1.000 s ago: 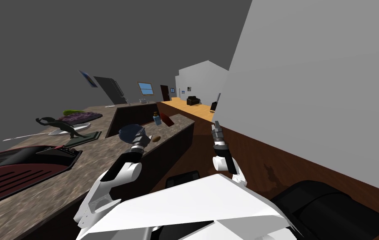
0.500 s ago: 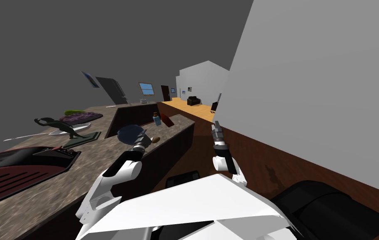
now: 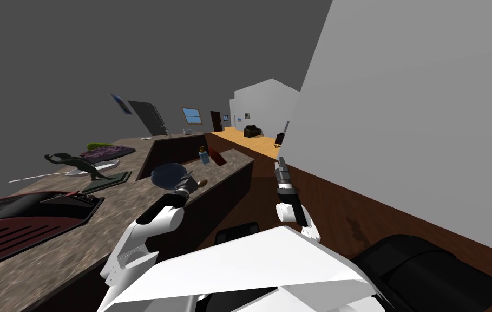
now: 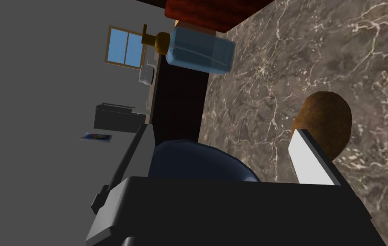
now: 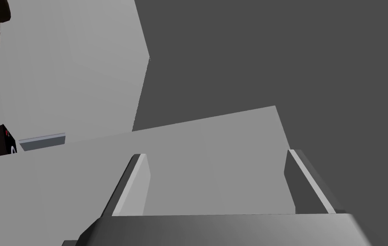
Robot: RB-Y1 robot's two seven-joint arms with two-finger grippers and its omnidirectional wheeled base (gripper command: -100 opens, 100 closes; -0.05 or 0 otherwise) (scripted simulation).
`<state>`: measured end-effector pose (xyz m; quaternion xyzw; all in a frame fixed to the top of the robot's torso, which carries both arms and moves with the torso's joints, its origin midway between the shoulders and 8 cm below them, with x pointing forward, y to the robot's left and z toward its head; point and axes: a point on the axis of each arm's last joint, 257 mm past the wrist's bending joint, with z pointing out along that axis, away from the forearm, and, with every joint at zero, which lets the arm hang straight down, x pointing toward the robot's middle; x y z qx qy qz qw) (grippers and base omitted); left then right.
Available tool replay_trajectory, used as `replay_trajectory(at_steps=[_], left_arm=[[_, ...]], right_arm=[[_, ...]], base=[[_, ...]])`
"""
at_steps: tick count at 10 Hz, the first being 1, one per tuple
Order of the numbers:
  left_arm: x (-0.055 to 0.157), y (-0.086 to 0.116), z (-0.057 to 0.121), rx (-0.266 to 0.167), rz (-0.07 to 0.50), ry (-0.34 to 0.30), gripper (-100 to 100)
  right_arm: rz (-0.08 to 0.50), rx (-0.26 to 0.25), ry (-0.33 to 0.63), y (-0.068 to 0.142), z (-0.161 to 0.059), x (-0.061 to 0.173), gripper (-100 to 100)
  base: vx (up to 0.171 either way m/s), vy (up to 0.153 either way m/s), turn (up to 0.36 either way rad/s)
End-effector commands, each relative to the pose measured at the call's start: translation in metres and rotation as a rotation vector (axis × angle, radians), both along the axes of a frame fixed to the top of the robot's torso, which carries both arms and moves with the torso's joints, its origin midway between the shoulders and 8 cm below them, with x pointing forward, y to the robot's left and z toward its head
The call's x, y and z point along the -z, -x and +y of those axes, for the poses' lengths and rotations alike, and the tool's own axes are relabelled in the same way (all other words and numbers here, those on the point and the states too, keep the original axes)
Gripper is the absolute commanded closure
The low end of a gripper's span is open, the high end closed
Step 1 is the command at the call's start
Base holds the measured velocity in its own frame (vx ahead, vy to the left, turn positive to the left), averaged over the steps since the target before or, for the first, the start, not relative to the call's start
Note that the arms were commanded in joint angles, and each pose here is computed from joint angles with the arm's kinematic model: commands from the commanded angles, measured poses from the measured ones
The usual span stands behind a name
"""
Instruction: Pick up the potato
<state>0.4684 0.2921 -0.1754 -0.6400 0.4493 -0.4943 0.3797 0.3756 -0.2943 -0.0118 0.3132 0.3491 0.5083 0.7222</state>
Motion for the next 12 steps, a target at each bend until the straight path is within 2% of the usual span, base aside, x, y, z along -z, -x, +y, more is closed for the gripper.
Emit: replay_trajectory(at_steps=[1,6,11,12], left_arm=[[0.012,0.004,0.000,-0.001,0.044,0.015,-100],[0.040,0.010,-0.003,0.001,0.169,0.085,-100],[0.064,0.020,-0.005,-0.003,0.278,0.124,-100],[0.073,0.024,-0.006,-0.005,0.320,0.141,-100]], right_arm=[[0.000,0.000,0.000,0.000,0.000,0.000,0],[0.000,0.000,0.000,0.000,0.000,0.000,0],[0.000,0.000,0.000,0.000,0.000,0.000,0],[0.000,0.000,0.000,0.000,0.000,0.000,0]], base=[[0.043,-0.002,0.024],[0.054,-0.005,0.038],[0.052,0.001,0.034],[0.065,0.005,0.041]])
